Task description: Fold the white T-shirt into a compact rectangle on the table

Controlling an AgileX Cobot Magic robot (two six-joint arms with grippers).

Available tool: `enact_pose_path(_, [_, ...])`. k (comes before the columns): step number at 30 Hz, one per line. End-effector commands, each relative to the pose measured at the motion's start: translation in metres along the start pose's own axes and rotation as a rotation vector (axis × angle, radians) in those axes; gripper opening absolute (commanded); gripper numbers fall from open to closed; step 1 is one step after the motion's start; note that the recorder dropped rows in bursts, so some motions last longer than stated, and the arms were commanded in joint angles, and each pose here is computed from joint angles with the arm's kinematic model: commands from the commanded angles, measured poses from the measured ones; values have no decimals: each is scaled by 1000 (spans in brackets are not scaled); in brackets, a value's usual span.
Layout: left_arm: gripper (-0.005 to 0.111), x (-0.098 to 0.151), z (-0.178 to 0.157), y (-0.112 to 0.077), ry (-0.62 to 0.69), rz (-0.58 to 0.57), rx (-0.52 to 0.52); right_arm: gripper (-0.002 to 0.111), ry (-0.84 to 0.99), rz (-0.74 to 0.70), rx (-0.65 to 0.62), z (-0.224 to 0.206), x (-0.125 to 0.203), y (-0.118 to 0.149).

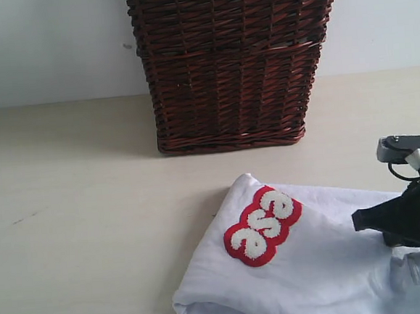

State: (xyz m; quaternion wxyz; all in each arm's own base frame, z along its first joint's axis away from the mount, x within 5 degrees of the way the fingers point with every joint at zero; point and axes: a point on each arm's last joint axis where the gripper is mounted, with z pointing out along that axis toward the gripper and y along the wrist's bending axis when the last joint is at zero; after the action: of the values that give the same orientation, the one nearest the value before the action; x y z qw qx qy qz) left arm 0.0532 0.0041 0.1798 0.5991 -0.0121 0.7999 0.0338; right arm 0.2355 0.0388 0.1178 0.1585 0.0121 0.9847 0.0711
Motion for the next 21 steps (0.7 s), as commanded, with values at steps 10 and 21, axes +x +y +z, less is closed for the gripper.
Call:
enact_pose_path(10, [42, -1, 0, 0, -16, -9, -1, 0, 60, -117, -39, 69, -64, 35])
enact_pose_path(21, [42, -1, 0, 0, -16, -9, -1, 47, -75, -259, -34, -60, -87, 90])
